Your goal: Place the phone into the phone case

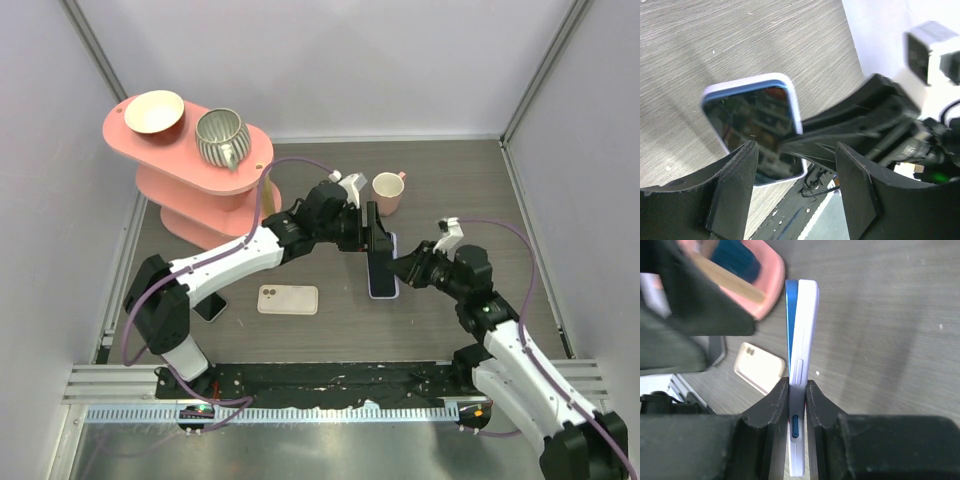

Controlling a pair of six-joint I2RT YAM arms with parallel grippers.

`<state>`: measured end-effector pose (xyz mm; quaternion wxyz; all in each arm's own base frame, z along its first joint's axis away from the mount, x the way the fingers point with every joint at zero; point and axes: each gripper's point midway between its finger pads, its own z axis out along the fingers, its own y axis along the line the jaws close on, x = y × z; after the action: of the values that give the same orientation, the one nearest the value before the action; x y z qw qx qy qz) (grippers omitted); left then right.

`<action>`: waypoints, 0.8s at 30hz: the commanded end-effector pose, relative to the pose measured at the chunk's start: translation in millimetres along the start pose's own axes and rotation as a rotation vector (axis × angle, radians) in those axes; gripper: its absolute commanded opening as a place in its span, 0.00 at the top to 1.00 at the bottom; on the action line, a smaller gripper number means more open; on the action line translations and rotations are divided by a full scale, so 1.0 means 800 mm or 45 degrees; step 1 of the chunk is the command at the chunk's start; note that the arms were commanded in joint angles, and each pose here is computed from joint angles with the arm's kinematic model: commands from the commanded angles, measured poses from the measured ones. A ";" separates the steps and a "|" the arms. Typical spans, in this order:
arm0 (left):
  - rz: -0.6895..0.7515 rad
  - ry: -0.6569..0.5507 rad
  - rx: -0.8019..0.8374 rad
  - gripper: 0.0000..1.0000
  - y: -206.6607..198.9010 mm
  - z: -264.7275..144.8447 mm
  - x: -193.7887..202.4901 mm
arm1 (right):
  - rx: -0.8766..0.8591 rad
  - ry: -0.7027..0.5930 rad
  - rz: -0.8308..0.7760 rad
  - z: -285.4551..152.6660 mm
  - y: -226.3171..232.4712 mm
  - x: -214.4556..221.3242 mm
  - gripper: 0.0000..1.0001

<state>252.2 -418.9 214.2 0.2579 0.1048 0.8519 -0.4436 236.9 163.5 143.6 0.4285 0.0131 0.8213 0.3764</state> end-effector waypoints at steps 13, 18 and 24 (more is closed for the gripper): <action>0.160 0.019 0.288 0.25 -0.032 -0.064 0.013 | -0.592 -0.420 0.018 -0.069 0.108 -0.064 0.99; 0.153 0.055 0.336 0.26 -0.029 -0.072 0.031 | -0.730 -0.470 0.059 -0.085 0.129 -0.072 0.99; 0.160 -0.007 0.393 0.27 -0.040 -0.086 0.024 | -0.917 -0.491 0.059 -0.110 0.159 -0.076 0.99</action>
<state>202.6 -381.2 216.8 0.2323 0.1790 0.8120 -0.5047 201.0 178.1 233.8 0.5024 0.0136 0.6382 0.5831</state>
